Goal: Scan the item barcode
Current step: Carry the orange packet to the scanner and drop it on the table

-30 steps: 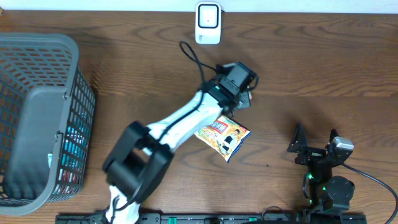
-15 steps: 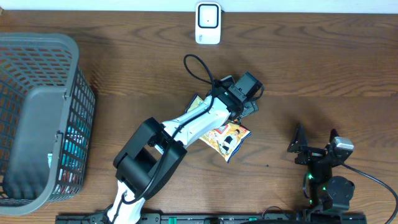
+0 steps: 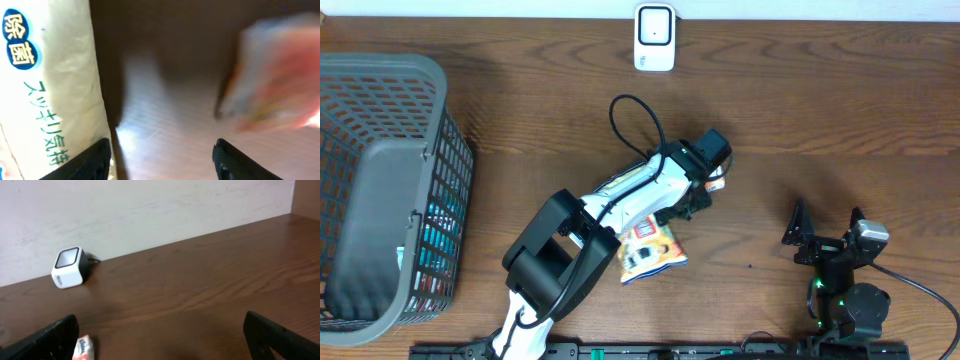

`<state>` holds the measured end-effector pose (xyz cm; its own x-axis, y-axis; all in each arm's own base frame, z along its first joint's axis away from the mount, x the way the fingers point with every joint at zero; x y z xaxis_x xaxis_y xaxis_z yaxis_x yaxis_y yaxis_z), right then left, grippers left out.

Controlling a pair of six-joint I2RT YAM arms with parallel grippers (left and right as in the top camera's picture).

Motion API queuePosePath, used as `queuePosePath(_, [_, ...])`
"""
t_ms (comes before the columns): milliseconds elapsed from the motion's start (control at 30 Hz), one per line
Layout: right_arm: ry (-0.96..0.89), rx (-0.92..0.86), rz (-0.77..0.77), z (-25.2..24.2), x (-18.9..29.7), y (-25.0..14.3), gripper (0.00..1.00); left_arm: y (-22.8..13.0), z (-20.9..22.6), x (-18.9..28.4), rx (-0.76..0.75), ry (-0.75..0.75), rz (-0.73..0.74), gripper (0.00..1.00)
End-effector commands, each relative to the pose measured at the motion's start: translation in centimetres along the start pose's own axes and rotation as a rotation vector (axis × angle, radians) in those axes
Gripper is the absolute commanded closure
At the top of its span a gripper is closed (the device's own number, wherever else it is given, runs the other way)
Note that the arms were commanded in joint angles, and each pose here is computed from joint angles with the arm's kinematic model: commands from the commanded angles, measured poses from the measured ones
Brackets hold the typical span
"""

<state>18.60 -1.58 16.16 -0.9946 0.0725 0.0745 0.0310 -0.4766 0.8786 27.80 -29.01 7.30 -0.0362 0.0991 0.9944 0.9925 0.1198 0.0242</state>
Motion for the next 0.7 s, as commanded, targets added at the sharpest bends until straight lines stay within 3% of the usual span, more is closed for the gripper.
queuePosePath(0, [0.005,-0.011,0.001,0.1,0.0,-0.1,0.01,-1.0,1.1,-0.1,-0.207,0.028,0.092,0.34])
queuePosePath(133, [0.004,-0.011,0.002,0.1,0.0,-0.1,0.01,-0.8,2.7,0.4,-0.345,0.059,0.139,0.34])
queuePosePath(267, [0.005,-0.011,0.001,0.1,0.0,-0.1,0.01,-0.3,3.5,3.2,-0.391,0.060,0.144,0.35])
queuePosePath(400, [0.005,-0.011,0.001,0.1,0.0,-0.1,0.01,-0.3,4.4,7.3,-0.381,0.086,0.064,0.71])
queuePosePath(500, [0.005,-0.011,0.001,0.1,0.0,-0.1,0.01,-0.7,5.6,10.0,-0.317,0.120,0.011,0.92])
queuePosePath(667, [0.005,-0.011,0.001,0.1,0.0,-0.1,0.01,-1.2,7.0,11.4,-0.286,0.173,-0.018,0.92])
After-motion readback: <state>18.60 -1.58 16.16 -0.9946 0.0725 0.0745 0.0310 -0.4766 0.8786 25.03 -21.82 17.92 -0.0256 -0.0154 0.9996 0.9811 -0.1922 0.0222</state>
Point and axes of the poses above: each gripper's point midway between its finger pads, its own x axis back along the fingers, its own z axis along the line the jaws close on, y = z × x, the point moved 6 cm from there along x, back along the fingers, and after that the axes turned 14 degrees about -x, right-handed, at the moved point
